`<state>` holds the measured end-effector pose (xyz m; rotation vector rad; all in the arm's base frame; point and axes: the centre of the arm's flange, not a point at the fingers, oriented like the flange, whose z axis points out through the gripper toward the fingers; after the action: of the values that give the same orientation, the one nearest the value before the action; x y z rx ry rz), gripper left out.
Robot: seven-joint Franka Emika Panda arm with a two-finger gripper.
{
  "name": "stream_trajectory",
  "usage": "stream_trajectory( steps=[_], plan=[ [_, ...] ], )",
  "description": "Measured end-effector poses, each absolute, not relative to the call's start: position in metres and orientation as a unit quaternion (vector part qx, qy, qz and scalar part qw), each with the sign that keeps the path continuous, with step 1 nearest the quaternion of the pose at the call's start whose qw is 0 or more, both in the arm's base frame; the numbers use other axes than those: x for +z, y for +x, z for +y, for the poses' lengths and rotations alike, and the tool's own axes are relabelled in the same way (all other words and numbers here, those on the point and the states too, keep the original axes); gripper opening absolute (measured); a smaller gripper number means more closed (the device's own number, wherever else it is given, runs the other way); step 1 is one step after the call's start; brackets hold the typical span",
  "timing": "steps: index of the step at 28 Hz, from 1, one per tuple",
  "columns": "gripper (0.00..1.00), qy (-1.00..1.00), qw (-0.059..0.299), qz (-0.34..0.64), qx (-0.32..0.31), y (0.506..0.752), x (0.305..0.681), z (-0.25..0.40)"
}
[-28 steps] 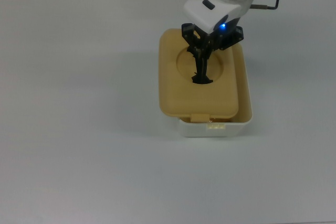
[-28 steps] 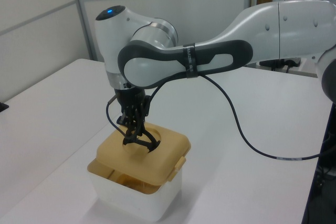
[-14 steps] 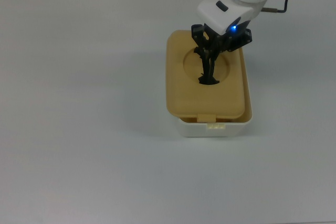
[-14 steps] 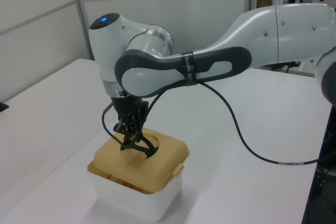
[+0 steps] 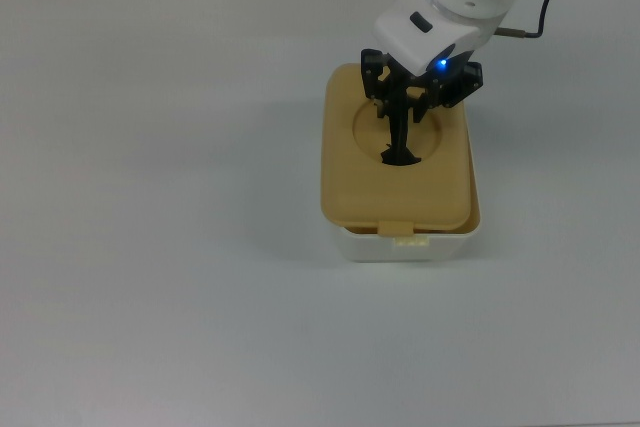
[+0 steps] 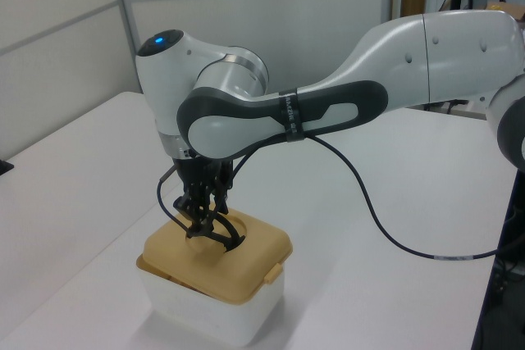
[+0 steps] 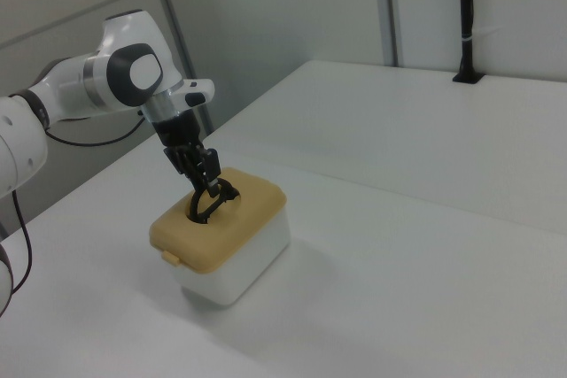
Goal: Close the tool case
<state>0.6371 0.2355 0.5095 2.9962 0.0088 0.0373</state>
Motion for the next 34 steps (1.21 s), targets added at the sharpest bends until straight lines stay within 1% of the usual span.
stream_trajectory(
  steps=[1,5,6,7,10,11,13,19,25,30,34],
  plan=[
    [0.54,0.997,0.073,0.003,0.012,0.637,0.51,0.236],
    [0.67,0.997,0.073,0.003,0.012,0.637,0.51,0.235],
    [0.73,0.997,0.073,0.002,0.011,0.636,0.511,0.235],
    [0.74,0.997,0.073,0.002,0.011,0.636,0.512,0.235],
    [0.84,0.997,0.073,0.001,0.012,0.634,0.518,0.234],
    [0.93,0.997,0.073,0.001,0.014,0.632,0.523,0.233],
    [0.99,0.997,0.074,-0.001,0.014,0.629,0.53,0.23],
    [1.0,0.997,0.08,-0.003,0.002,0.614,0.564,0.208],
    [1.0,0.997,0.081,-0.002,-0.002,0.601,0.602,0.17],
    [1.0,0.997,0.081,0.008,-0.015,0.59,0.625,0.13],
    [1.0,0.996,0.081,0.014,-0.019,0.585,0.636,0.106]
  ],
)
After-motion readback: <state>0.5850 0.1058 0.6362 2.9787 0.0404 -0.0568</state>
